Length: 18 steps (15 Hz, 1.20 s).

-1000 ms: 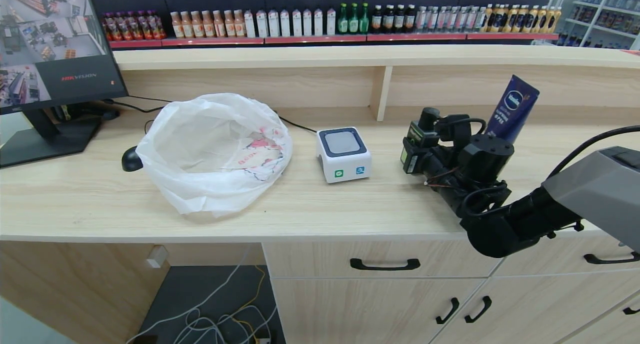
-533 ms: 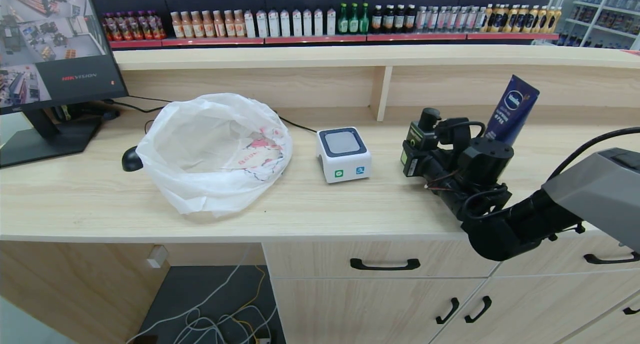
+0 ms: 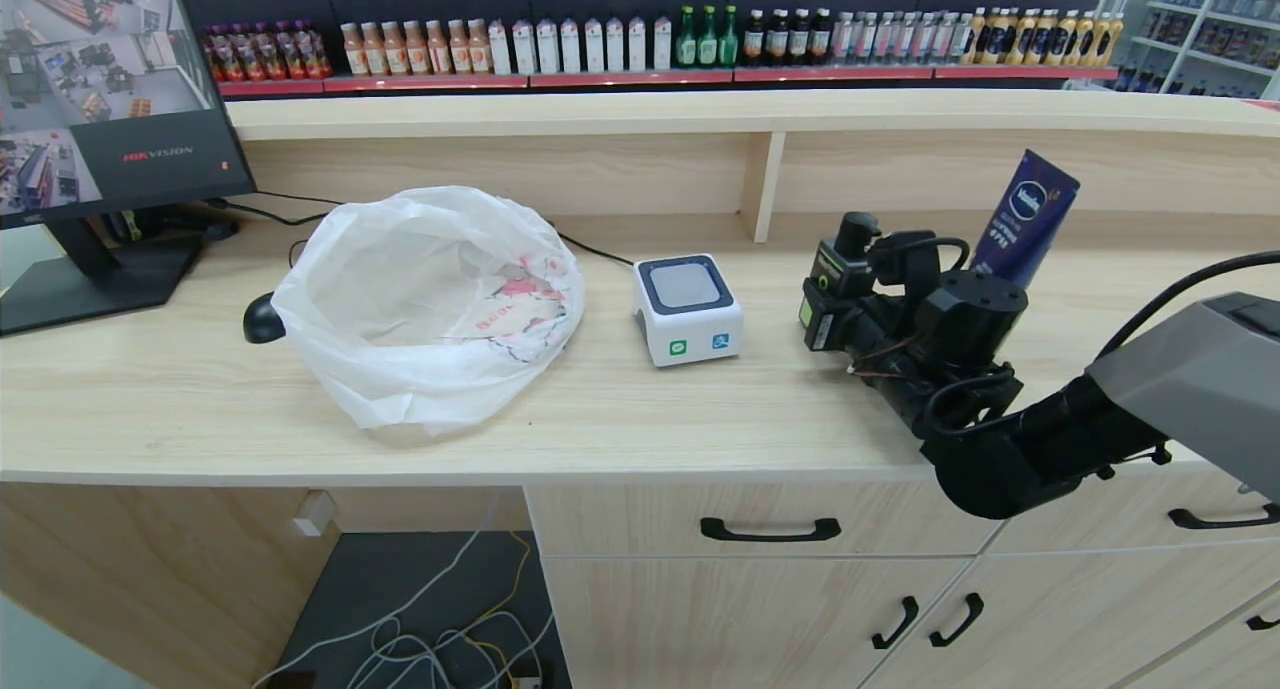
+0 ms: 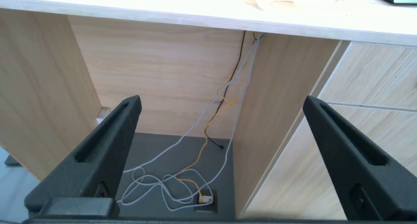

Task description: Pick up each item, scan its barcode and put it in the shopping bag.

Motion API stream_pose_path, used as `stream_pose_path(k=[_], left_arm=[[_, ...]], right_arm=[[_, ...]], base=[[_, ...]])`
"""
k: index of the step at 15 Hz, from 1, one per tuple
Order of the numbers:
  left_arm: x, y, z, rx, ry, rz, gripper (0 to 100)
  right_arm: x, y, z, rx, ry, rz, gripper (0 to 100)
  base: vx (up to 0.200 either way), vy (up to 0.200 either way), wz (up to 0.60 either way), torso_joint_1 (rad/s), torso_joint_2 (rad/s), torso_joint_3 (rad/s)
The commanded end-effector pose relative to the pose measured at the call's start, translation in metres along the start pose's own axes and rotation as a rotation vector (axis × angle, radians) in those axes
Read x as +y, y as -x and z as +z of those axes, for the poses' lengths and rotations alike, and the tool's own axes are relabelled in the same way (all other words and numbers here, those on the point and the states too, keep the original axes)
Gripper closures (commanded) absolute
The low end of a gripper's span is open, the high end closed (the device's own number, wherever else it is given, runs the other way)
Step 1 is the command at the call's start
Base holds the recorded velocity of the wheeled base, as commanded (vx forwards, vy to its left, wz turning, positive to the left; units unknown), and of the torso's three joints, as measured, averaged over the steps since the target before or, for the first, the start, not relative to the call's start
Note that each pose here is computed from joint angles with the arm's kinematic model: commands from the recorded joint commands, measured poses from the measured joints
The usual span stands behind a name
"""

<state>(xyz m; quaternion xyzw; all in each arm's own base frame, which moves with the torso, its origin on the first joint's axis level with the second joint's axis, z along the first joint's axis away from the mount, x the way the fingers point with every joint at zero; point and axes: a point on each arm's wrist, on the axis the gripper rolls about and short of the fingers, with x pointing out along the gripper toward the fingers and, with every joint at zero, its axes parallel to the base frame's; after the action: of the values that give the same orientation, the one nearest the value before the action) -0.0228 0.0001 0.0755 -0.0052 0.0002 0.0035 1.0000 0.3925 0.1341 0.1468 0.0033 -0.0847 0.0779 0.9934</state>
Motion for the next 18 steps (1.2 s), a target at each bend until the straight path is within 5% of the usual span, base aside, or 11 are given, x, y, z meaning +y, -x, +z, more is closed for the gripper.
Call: stream_pose_path(k=[1,6,18], left_arm=[[0.000,0.000,0.000,0.000,0.000,0.001,0],[0.000,0.000,0.000,0.000,0.000,0.001,0],[0.000,0.000,0.000,0.000,0.000,0.001,0]], right_arm=[[0.002,0.006,0.019,-0.043,-0.007,0.007,100],[0.020,0.020,0.050,-0.270,-0.006,0.110,100],[0.012,0.151,0.088,-0.241,0.140,0.119,100]], base=[[0.000,0.000,0.00,0.000,0.00,0.000],[0.000,0.000,0.00,0.000,0.00,0.000],[0.000,0.000,0.00,0.000,0.00,0.000]])
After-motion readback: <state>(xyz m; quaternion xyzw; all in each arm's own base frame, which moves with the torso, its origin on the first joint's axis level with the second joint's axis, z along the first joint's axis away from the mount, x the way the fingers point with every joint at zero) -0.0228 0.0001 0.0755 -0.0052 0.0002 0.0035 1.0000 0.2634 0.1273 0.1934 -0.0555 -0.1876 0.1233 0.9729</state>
